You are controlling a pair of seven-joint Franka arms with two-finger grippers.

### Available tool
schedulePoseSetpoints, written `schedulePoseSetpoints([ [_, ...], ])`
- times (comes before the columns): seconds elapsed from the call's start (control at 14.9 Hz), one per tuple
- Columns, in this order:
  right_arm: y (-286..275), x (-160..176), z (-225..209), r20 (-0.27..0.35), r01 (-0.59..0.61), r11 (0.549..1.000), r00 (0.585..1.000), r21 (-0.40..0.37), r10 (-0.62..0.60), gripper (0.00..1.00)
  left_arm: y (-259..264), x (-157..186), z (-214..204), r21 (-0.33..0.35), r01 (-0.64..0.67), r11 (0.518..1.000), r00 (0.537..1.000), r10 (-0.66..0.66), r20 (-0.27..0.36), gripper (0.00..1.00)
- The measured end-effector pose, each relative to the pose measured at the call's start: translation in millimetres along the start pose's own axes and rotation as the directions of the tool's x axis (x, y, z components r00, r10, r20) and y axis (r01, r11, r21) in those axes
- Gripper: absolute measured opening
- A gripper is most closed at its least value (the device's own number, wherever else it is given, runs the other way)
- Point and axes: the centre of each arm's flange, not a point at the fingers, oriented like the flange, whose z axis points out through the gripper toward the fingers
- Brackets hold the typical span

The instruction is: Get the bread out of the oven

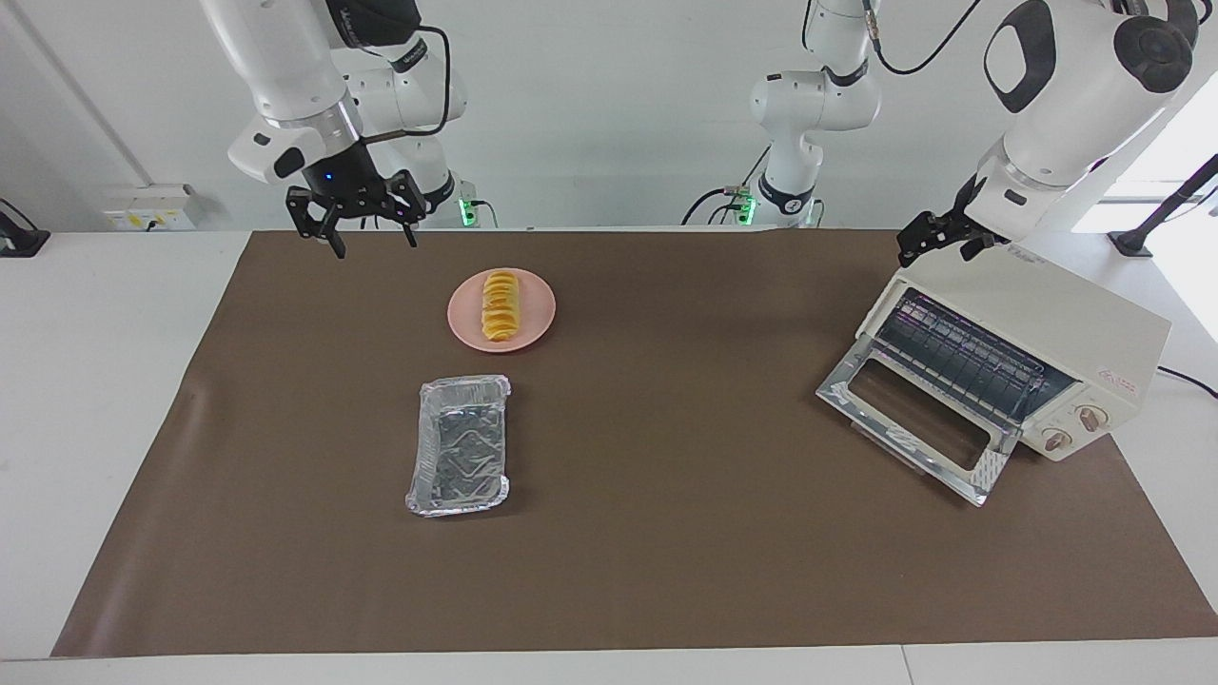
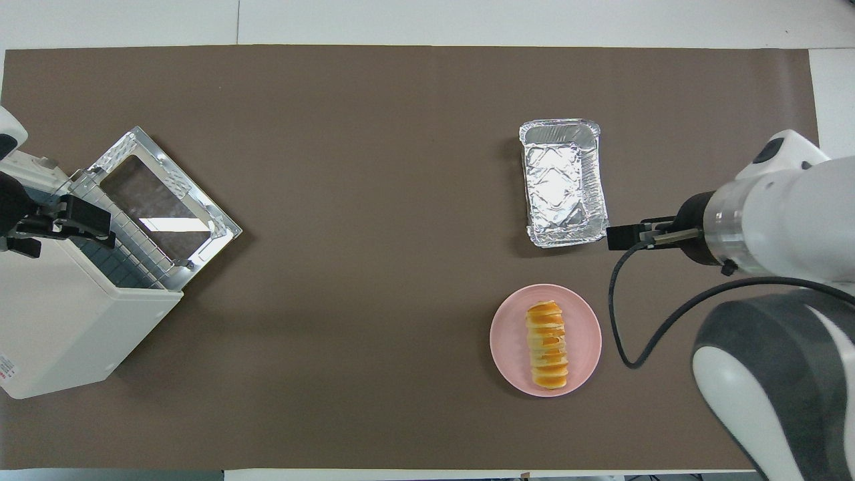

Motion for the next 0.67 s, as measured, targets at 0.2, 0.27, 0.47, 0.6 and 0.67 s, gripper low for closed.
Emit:
schedulePoseSetpoints([
  [0.2, 28.6, 7.7, -35.5, 0.028, -0.011, 1.0, 1.0, -0.021, 0.012, 1.0, 0.0, 0.0, 0.0, 0.0, 0.0, 1.0, 1.0, 0.0, 0.0, 1.0],
  [0.27, 42.5, 11.2, -39.8, 0.027, -0.015, 1.0, 1.0, -0.022, 0.016, 1.0, 0.0, 0.0, 0.0, 0.0, 0.0, 1.0, 1.0, 0.0, 0.0, 1.0],
  [0.47, 67.1, 20.3, -35.5, 0.033, -0.03, 0.999, 0.999, -0.02, 0.03, 1.0, 0.0, 0.0, 0.0, 0.0, 0.0, 1.0, 1.0, 0.0, 0.0, 1.0],
  [0.6, 67.8, 24.3, -28.4, 0.046, -0.029, 0.999, 0.998, -0.021, 0.03, 1.0, 0.0, 0.0, 0.0, 0.0, 0.0, 1.0, 1.0, 0.0, 0.0, 1.0],
  [0.67, 68.1, 25.7, -26.1, 0.049, -0.029, 0.999, 0.998, -0.021, 0.03, 1.0, 0.0, 0.0, 0.0, 0.0, 0.0, 1.0, 1.0, 0.0, 0.0, 1.0],
])
